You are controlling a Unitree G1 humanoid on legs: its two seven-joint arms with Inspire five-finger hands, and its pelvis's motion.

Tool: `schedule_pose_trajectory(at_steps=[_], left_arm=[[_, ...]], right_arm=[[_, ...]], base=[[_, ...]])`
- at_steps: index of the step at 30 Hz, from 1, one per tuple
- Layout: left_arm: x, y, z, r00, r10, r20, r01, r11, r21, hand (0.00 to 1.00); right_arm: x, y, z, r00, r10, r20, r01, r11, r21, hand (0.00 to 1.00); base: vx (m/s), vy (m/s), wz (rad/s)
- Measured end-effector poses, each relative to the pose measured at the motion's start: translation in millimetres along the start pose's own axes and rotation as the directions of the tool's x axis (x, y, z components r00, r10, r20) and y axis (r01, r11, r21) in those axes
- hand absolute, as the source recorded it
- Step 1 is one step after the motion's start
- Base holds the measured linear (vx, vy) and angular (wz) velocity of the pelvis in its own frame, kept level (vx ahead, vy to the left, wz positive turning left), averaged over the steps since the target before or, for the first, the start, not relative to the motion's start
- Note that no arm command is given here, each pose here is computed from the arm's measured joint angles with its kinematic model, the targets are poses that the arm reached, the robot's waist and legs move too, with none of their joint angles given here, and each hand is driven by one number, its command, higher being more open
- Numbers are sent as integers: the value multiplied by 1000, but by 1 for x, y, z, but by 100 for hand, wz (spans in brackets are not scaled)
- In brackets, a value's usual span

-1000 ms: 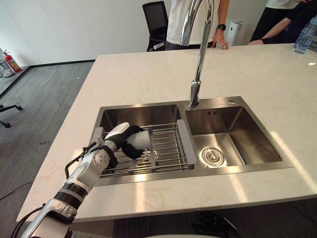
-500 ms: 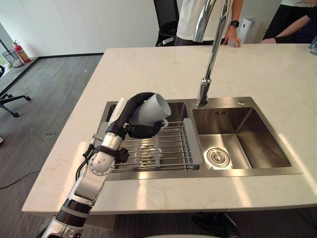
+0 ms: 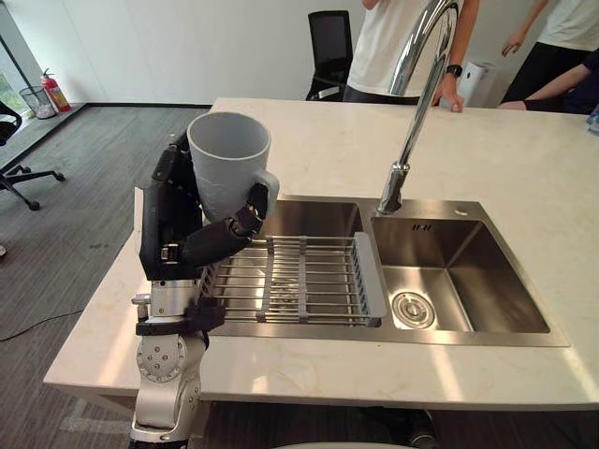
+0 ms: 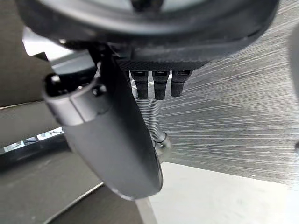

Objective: Walk over to the sink, pick up the cup, carry it to the dishwasher, place the cup inside the dishwasher, then close the dishwasher door

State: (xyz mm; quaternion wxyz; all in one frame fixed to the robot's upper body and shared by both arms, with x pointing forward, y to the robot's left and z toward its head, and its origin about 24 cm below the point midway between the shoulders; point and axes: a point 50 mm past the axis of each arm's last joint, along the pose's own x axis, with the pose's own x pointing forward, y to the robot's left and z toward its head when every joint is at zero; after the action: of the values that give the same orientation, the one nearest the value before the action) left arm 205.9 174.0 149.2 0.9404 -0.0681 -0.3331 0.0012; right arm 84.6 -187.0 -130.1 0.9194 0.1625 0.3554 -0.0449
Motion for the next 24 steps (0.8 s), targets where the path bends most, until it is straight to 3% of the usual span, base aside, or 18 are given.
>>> schedule_pose_trajectory(at_steps=[10, 15, 18, 24], left_arm=[[-5, -9, 4, 1000, 11, 20, -10, 999, -46, 30], [-10, -4, -1, 995, 100, -11, -101, 994, -31, 30], [-6, -9, 1, 996, 88, 14, -87, 995, -52, 30], [-13, -5, -10, 992, 109, -59, -115, 988, -105, 30]], right_arm=[[2, 6, 13, 998, 2, 55, 1, 999, -54, 90], [3, -2, 15, 996, -70, 62, 74, 995, -66, 90], [9, -9, 33, 987, -102, 124, 114, 989, -91, 90], [22, 15, 40, 991, -44, 125, 55, 995, -89, 90]], base=[[-40, 20, -25], [-19, -14, 12], [-166, 40, 0], [-215, -2, 28]])
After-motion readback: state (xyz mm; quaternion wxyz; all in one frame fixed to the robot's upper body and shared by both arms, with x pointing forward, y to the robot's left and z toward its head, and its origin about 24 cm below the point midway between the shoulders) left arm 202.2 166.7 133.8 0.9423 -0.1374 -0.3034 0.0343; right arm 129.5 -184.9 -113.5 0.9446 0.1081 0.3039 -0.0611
